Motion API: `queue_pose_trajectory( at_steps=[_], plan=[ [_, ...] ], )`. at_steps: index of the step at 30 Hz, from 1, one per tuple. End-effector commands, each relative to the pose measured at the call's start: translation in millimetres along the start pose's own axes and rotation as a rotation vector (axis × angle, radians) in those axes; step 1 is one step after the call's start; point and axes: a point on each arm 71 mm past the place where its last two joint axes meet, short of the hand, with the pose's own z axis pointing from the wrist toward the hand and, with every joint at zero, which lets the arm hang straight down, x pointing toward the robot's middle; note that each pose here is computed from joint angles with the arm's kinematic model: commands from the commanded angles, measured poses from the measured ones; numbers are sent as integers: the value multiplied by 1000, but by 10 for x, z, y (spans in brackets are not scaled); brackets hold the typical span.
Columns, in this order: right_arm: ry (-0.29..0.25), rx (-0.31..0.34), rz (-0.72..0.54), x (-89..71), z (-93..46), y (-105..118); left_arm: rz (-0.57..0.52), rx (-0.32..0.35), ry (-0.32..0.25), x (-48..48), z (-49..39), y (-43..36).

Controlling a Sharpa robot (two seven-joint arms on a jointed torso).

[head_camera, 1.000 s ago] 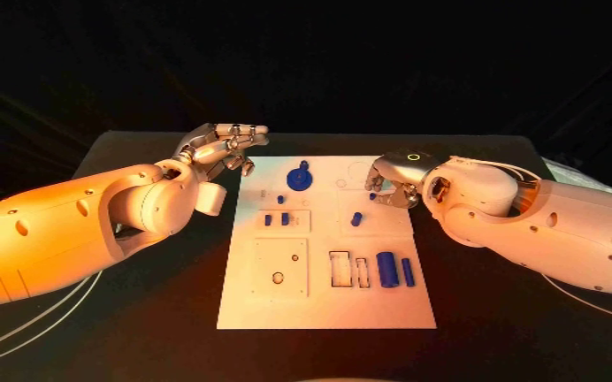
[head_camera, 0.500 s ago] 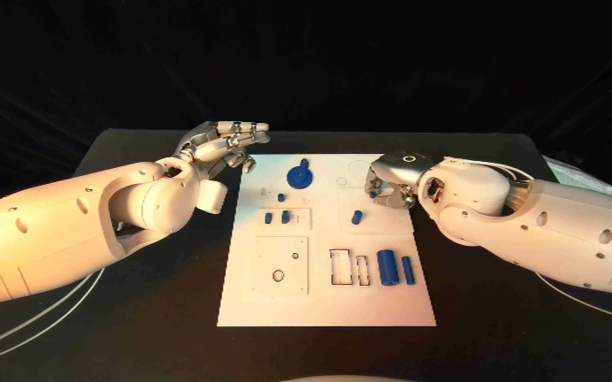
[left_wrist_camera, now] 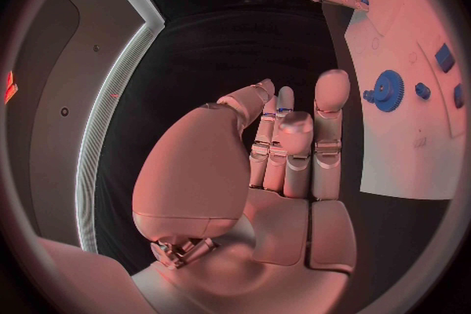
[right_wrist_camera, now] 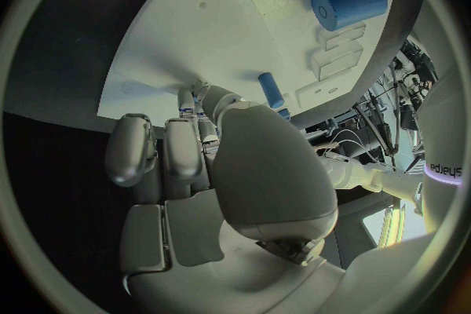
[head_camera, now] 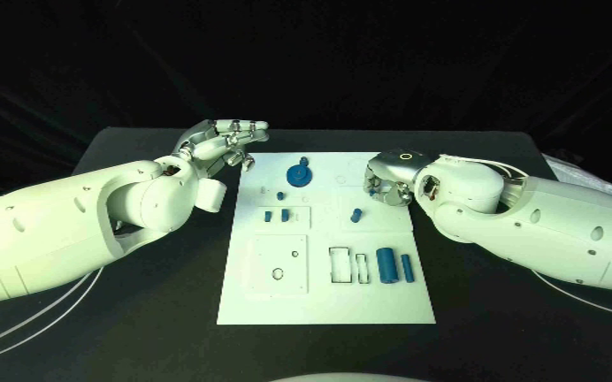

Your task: Assemble the parts on the task board

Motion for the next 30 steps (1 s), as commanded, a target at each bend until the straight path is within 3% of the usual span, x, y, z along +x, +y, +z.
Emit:
queue_pose_trajectory(
  at_steps=[1, 14, 30],
  plan=[
    [24, 14, -28, 70, -3, -1, -7, 4, 6, 17, -1, -6],
    [-71, 0, 1, -4, -39, 53, -2, 4, 14, 15, 1, -5],
    [-82, 24, 40, -45, -164, 1, 4, 0, 18, -3, -1, -3]
  ],
)
